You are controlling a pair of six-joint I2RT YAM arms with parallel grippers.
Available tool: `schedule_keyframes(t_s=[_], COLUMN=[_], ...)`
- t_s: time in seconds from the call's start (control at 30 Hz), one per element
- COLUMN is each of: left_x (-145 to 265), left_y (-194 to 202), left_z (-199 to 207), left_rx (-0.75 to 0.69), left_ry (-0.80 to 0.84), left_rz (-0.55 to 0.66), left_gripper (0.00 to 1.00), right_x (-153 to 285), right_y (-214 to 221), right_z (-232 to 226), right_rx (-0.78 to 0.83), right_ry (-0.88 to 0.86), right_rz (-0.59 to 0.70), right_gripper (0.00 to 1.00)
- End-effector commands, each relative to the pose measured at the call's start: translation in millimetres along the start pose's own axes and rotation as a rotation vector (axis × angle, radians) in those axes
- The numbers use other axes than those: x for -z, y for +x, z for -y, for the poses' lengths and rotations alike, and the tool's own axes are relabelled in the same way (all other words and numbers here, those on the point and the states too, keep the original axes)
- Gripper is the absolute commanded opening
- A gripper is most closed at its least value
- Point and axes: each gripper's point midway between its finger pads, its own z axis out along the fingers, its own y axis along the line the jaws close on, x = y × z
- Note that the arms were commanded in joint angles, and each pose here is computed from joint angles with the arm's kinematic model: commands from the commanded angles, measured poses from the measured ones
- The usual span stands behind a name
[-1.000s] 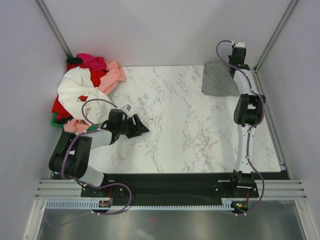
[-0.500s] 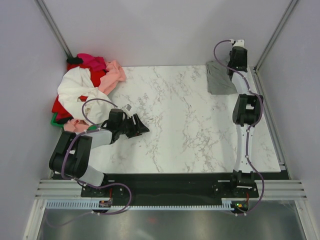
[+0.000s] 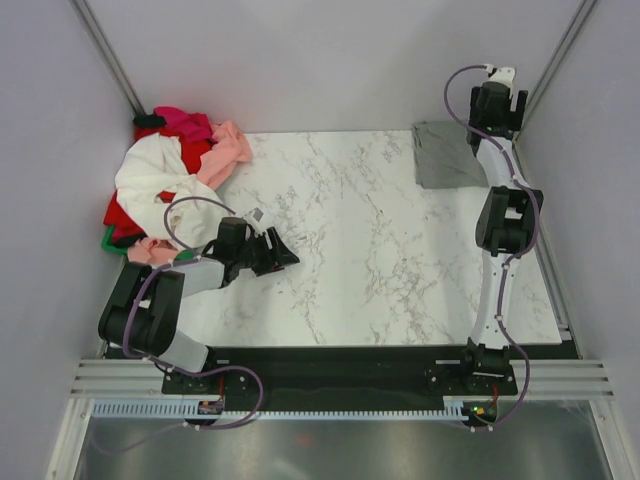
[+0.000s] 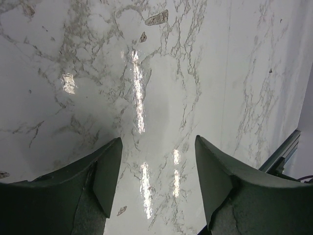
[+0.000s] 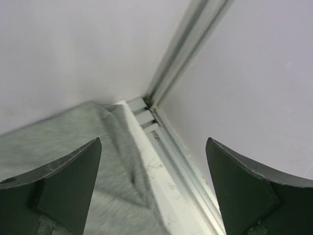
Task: Fold and stack the t-shirts
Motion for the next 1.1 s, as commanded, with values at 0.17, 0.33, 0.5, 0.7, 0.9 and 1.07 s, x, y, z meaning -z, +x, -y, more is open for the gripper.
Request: schedule_keyframes(t_s=[0.17, 0.33, 0.5, 0.7, 0.9, 1.07], left_x=[-0.7, 2.0, 5.5, 11.8, 16.0, 19.6], left_y=[-0.9, -1.2, 0.4, 0.2, 0.2, -0.2], left_z=[-2.7, -0.9, 2.3, 5.7, 6.7, 6.1], left_rx=[-0.004, -0.008, -0.021, -0.024, -0.022, -0.016], left_ry=[-0.015, -0.008, 0.002, 0.008, 0.004, -0.007], left_rz=[0.013, 0.019, 0.025, 0.038, 0.043, 0.059], left_gripper=[0.71, 0.72, 0.73, 0.75, 0.81, 0.91], right_x=[223.3, 405.2, 543.7, 596.5, 598.5, 589.6], right_y=[-192.2, -171.4, -63.6, 33.9, 88.2, 119.4], right_z=[-72.3, -142.8, -166.2, -132.8, -95.3, -73.7], right_rx=[-0.274, -0.268, -0.131, -0.15, -0.146, -0.155], right_ry=[-0.46, -0.754, -0.94, -1.053, -1.034, -0.989], right_rz=[0.251, 0.217, 0.062, -0.247, -0.368, -0.396], right_gripper=[0.98, 0.98, 0.98, 0.98, 0.98, 0.98])
